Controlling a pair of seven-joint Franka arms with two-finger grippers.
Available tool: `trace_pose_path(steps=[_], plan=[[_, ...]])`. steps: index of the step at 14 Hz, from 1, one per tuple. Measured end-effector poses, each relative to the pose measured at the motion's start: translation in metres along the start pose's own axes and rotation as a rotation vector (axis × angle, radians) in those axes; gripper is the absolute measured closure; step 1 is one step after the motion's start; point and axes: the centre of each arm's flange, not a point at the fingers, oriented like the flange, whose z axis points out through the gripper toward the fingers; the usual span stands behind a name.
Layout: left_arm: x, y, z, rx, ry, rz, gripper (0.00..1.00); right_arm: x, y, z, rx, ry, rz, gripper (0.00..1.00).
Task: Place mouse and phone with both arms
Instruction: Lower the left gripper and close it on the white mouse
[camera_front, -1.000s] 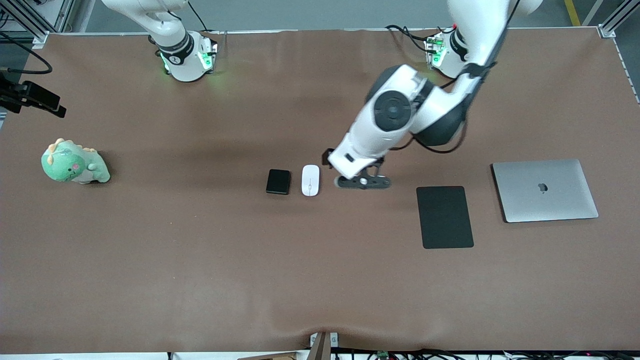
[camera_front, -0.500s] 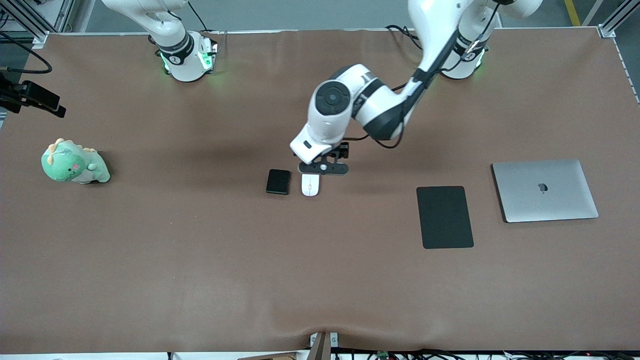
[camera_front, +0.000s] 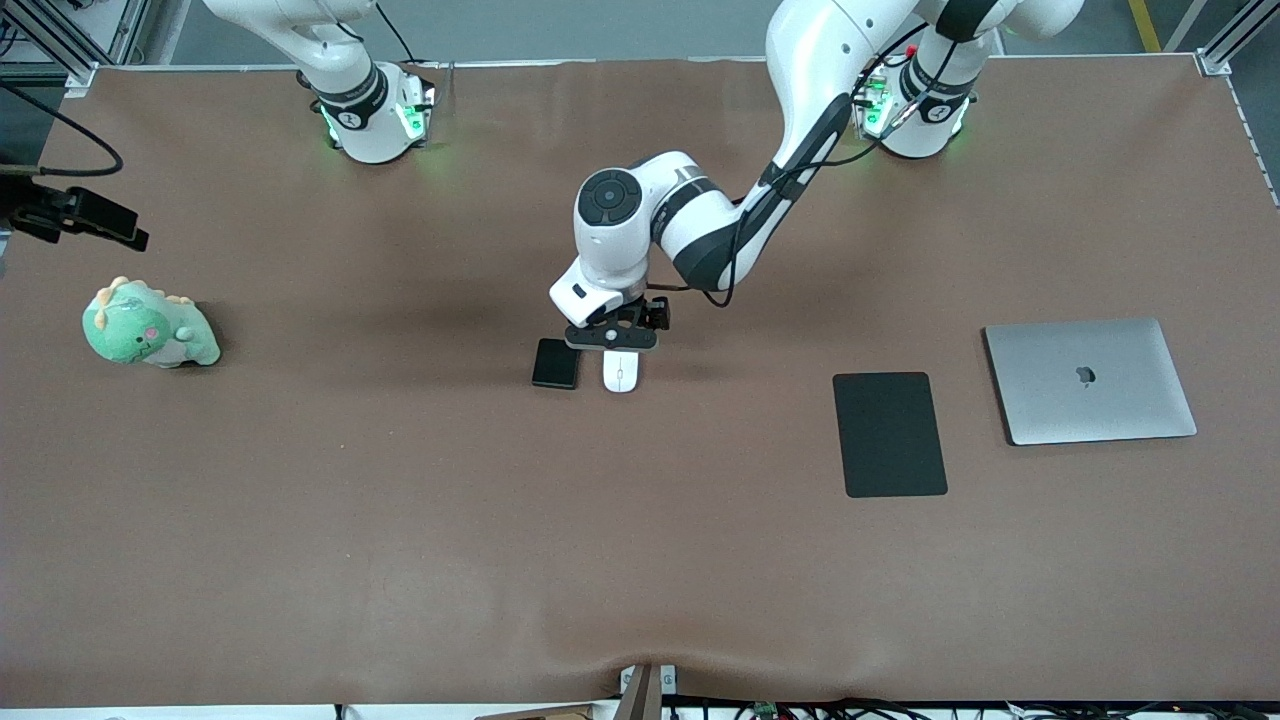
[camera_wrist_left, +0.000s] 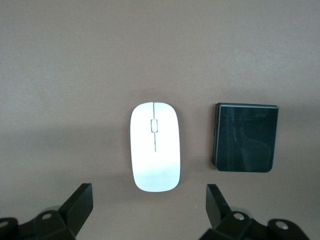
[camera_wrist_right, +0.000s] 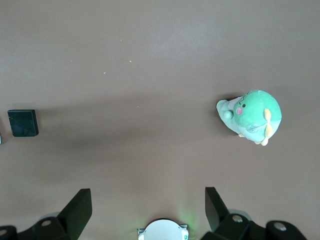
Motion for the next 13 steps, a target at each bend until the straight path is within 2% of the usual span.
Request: trace_pose_path(steps=[4,8,13], plan=[[-0.001,0.002,0.023,-0.008,0.001,-0.001,0.00,0.013,-0.001,0.014,-0.004,-0.016,0.001,0.00],[0.006,-0.007,0.064,-0.003,0.005,-0.028,0.00,0.051,-0.004,0.067,-0.018,-0.081,0.003,0.00],[0.016,-0.010,0.085,-0.007,0.026,-0.038,0.00,0.076,-0.007,0.101,-0.026,-0.105,0.001,0.00]])
